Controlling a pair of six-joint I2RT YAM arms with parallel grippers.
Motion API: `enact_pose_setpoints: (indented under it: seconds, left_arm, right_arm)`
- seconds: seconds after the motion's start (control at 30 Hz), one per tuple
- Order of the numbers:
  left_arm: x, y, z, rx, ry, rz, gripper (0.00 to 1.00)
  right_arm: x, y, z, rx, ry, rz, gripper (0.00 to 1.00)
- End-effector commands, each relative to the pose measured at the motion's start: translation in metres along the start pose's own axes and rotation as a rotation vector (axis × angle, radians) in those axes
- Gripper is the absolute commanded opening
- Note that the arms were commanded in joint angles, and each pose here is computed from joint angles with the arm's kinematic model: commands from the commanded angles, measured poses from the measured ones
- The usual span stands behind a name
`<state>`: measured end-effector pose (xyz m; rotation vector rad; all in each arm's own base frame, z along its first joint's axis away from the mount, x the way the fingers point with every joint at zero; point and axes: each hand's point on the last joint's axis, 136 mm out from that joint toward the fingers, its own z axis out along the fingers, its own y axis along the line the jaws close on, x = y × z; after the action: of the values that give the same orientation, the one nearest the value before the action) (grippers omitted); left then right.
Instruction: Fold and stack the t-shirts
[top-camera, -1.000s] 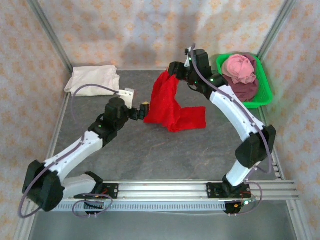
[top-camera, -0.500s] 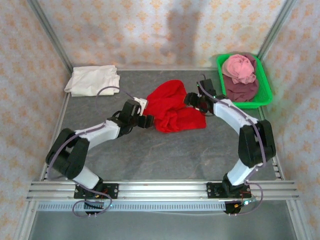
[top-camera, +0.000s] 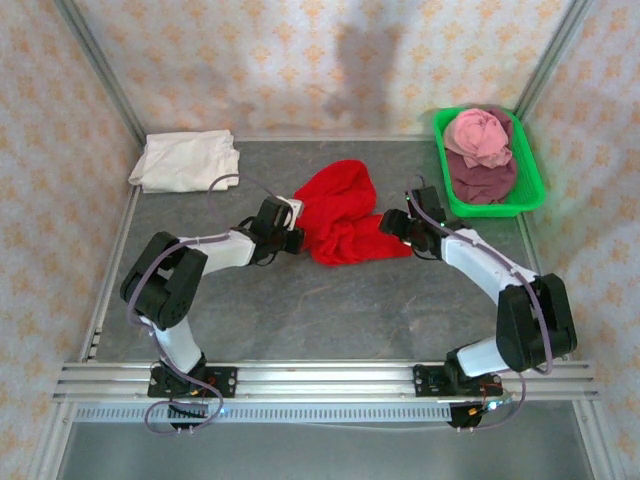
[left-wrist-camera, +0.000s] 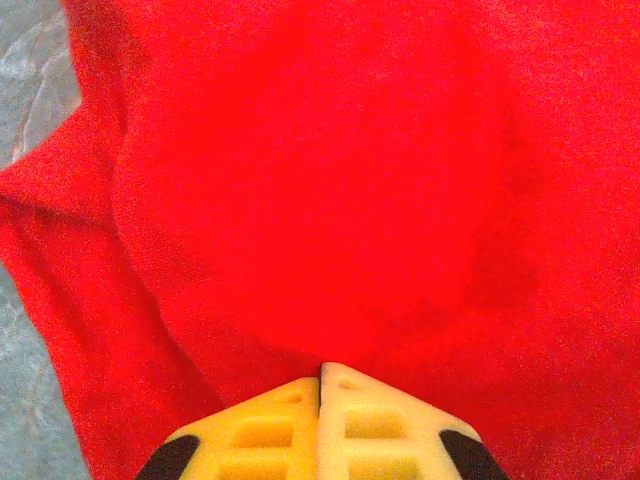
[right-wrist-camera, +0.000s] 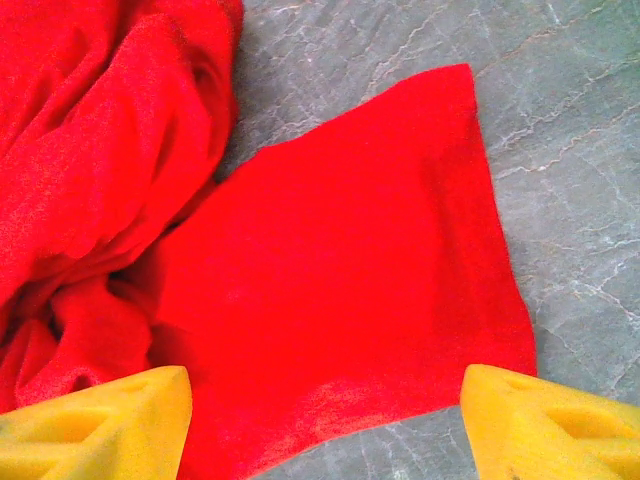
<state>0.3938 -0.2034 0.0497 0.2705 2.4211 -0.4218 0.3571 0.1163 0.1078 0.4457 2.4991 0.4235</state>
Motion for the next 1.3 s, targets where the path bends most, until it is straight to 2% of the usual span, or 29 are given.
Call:
enact_pose_setpoints:
  seconds: [0.0,0.1,0.2,0.27,0.37,0.4,0.47,0.53,0.57,0.6,0.63,0.8,1.0,1.07,1.1,1.2,1.27]
  left_arm:
    - [-0.022,0.002,-0.020,-0.018,-0.070,-0.037,0.00]
    - [-0.034,0.012,-0.047,-0.060,-0.135,-0.076,0.00]
    - [-0.031,0.016,-0.066,-0.067,-0.119,-0.095,0.00]
    - [-0.017,0.013,-0.066,-0.051,-0.054,-0.106,0.28]
    - [0.005,0.002,-0.053,0.031,0.008,-0.138,0.43]
    - [0.010,0.002,-0.049,0.035,0.015,-0.148,0.44]
    - [0.018,0.002,-0.040,0.031,0.036,-0.148,0.27]
    - [0.019,0.008,-0.038,-0.002,0.019,-0.147,0.25]
    - [0.017,0.010,-0.037,-0.010,0.005,-0.150,0.34]
    - [0.017,0.011,-0.035,-0.016,0.008,-0.151,0.49]
    - [0.017,0.010,-0.031,-0.013,0.026,-0.149,0.54]
    - [0.016,-0.005,-0.011,0.070,0.033,-0.172,0.60]
    - [0.022,-0.033,0.012,0.127,0.055,-0.144,0.59]
    - [0.024,-0.036,0.019,0.133,0.053,-0.145,0.56]
    - [0.024,-0.035,0.022,0.124,0.050,-0.151,0.52]
    - [0.020,-0.030,0.025,0.099,0.033,-0.149,0.30]
    - [0.015,-0.027,0.023,0.084,0.021,-0.145,0.12]
  right_arm:
    - [-0.012,-0.001,0.002,0.008,-0.050,0.017,0.72]
    - [-0.015,-0.006,-0.002,0.026,-0.065,0.036,0.72]
    - [-0.011,-0.012,-0.004,0.043,-0.059,0.041,0.72]
    - [-0.007,-0.016,-0.003,0.052,-0.049,0.042,0.72]
    - [-0.005,-0.018,0.001,0.050,-0.056,0.054,0.72]
    - [-0.006,-0.018,0.003,0.047,-0.058,0.057,0.72]
    - [-0.006,-0.017,0.007,0.045,-0.053,0.064,0.72]
    - [-0.006,-0.013,0.008,0.029,-0.047,0.064,0.71]
    - [-0.006,-0.013,0.009,0.029,-0.046,0.065,0.71]
    - [-0.007,-0.013,0.009,0.031,-0.047,0.066,0.71]
    - [-0.007,-0.015,0.010,0.038,-0.050,0.067,0.72]
    - [-0.010,-0.017,0.011,0.045,-0.069,0.069,0.72]
    - [-0.011,-0.014,0.020,0.030,-0.063,0.085,0.72]
    - [-0.011,-0.013,0.023,0.026,-0.059,0.085,0.72]
    - [-0.011,-0.014,0.024,0.027,-0.057,0.086,0.72]
    - [-0.009,-0.016,0.026,0.035,-0.053,0.088,0.72]
    - [-0.007,-0.020,0.025,0.044,-0.054,0.096,0.72]
